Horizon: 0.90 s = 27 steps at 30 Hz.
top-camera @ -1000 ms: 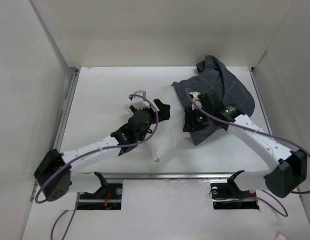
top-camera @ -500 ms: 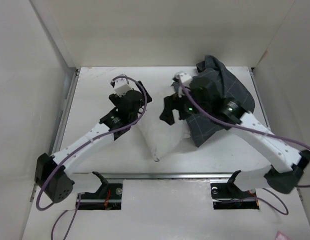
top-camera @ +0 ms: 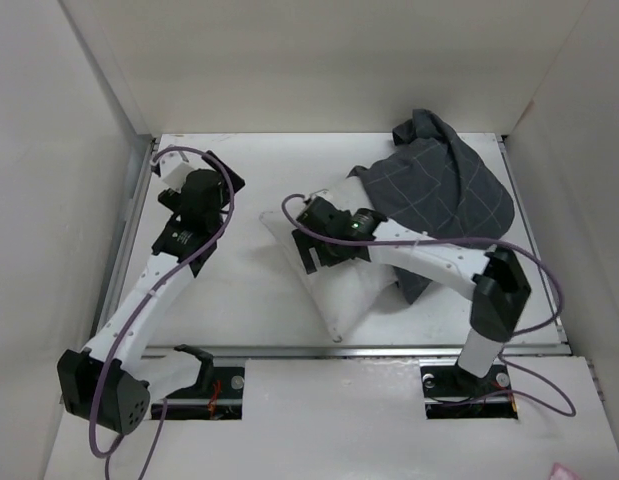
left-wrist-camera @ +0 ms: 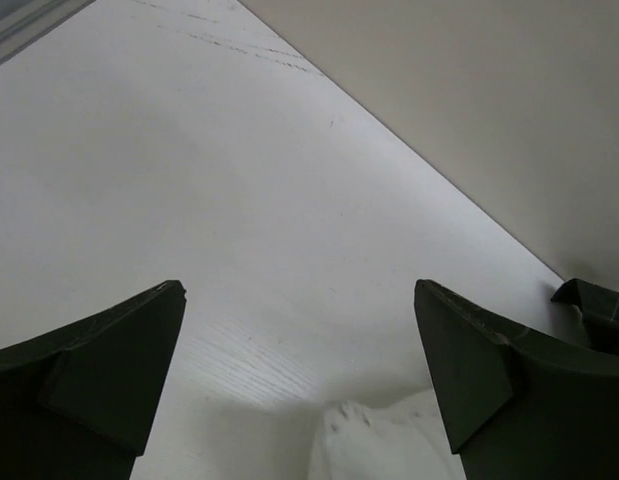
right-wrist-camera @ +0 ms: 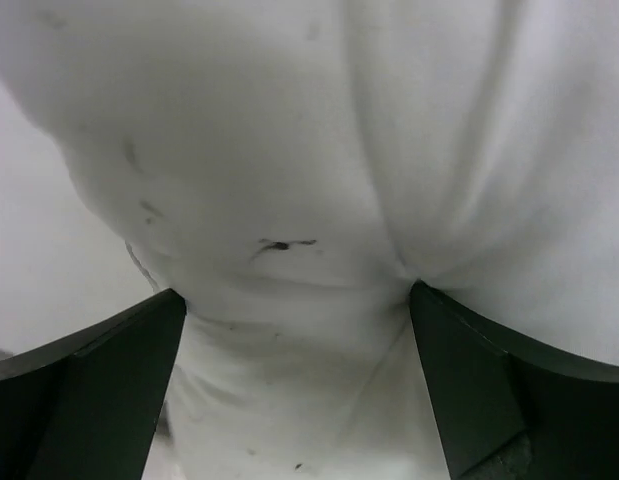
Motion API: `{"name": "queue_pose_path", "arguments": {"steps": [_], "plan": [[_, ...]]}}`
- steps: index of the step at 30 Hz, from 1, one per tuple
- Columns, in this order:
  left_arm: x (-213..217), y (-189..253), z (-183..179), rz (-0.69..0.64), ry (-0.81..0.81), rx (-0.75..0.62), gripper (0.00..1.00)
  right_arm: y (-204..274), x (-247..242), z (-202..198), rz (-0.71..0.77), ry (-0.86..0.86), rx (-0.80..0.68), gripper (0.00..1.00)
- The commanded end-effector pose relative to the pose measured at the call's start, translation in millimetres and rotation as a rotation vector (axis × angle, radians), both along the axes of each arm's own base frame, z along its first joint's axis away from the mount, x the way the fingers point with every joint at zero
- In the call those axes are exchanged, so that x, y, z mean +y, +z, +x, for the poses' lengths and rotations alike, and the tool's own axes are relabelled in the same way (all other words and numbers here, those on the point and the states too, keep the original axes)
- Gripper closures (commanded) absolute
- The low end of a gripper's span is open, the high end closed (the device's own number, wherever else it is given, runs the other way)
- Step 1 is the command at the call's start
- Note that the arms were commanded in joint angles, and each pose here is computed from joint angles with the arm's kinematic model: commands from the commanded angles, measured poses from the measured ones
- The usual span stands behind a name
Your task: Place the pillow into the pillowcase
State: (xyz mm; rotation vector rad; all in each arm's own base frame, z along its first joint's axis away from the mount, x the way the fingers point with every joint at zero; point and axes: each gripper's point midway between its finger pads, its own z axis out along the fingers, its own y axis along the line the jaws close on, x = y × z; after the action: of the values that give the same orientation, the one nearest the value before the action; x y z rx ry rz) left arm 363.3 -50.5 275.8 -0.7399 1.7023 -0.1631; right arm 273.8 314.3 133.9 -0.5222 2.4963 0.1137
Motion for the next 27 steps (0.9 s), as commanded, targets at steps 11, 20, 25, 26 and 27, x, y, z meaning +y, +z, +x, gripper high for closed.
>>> {"name": "queue_pose_path", "arguments": {"steps": [11, 20, 25, 26, 27], "plan": [[-38, -37, 38, 0.002, -0.263, 0.061, 0.00, 90, -147, -48, -0.129, -0.446, -0.117, 0.01], [-72, -67, 50, -0.011, -0.424, 0.114, 0.00, 148, -80, 20, 0.067, -0.503, -0.296, 0.01], [-74, -65, 51, -0.015, -0.433, 0.103, 0.00, 91, -68, 38, -0.057, -0.632, -0.218, 0.01], [-74, -70, 50, -0.014, -0.433, 0.114, 0.00, 63, -72, 41, -0.149, -0.646, -0.181, 0.01], [-71, -64, 49, -0.001, -0.425, 0.101, 0.00, 54, -77, 42, -0.179, -0.653, -0.170, 0.01]]}}
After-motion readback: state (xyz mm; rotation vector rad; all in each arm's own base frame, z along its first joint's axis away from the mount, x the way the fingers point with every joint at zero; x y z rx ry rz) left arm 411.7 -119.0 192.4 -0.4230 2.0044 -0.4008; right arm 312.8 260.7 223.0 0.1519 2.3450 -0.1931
